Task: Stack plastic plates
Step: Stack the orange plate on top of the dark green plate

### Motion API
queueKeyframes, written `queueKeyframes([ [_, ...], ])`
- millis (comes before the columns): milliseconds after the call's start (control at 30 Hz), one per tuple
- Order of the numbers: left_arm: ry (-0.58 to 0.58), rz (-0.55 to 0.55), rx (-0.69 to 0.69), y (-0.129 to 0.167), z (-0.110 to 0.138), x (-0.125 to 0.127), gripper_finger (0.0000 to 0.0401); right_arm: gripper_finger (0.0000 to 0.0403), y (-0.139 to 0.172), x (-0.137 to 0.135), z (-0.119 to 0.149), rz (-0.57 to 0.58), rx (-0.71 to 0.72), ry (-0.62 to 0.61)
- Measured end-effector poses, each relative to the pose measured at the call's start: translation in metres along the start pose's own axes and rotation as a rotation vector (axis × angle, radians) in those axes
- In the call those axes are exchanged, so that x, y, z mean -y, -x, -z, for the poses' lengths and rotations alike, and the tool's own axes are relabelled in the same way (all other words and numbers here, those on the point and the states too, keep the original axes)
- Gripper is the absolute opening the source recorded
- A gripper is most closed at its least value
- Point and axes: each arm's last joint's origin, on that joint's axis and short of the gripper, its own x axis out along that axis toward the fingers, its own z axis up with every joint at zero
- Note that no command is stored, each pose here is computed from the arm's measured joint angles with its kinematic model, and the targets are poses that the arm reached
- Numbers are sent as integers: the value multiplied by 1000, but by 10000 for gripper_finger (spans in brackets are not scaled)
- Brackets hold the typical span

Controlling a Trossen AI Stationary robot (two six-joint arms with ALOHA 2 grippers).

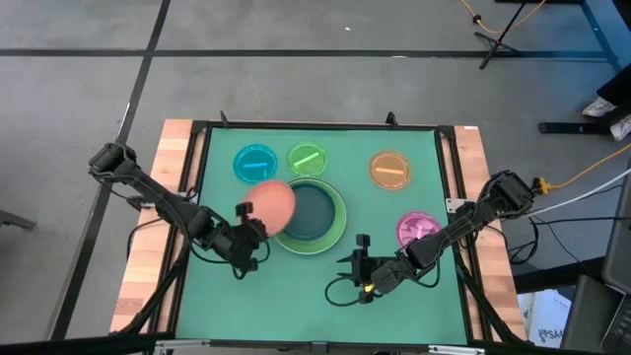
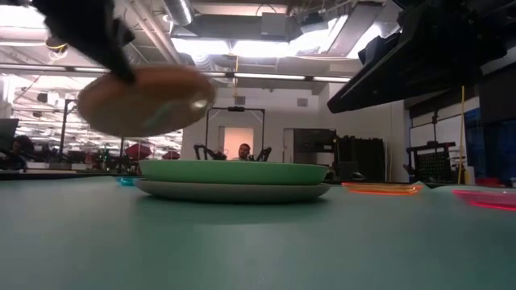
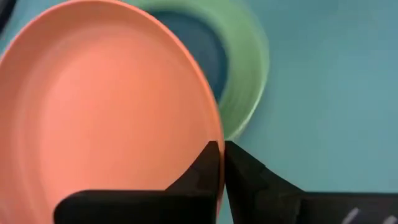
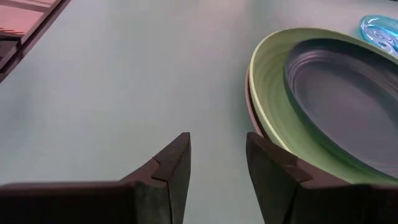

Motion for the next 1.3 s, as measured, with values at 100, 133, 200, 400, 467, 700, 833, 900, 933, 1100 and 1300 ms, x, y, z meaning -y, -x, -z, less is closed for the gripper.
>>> queueKeyframes([
  [100, -68, 30, 77, -7, -10, 6, 9, 147, 0, 0, 0, -1, 2, 4],
  [133, -88, 32, 94, -10, -12, 7, 9, 147, 0, 0, 0, -1, 2, 4],
  [200, -114, 30, 130, -17, -19, 7, 9, 147, 0, 0, 0, 0, 2, 4],
  [400, -161, 14, 136, -45, -27, 4, 9, 147, 0, 0, -1, 1, 5, 6],
  [467, -163, 22, 127, -55, -29, 2, 9, 147, 0, 0, -1, 1, 5, 6],
  [700, -169, 39, 93, -89, -31, -5, 9, 147, 0, 0, -1, 2, 6, 6],
  [833, -157, 46, 53, -104, -28, -8, 9, 147, 0, 0, -1, 2, 5, 6],
  [900, -159, 55, 28, -110, -25, -9, 9, 147, 0, 0, -1, 2, 5, 6],
  [933, -161, 61, 18, -113, -24, -9, 9, 147, 0, 0, -1, 2, 5, 6],
  [1100, -159, 65, 6, -116, -23, -10, 9, 147, 0, 0, -1, -1, 4, 4],
  [1300, -163, 64, -5, -116, -22, -10, 18, 147, 0, 0, -1, -6, 3, -60],
])
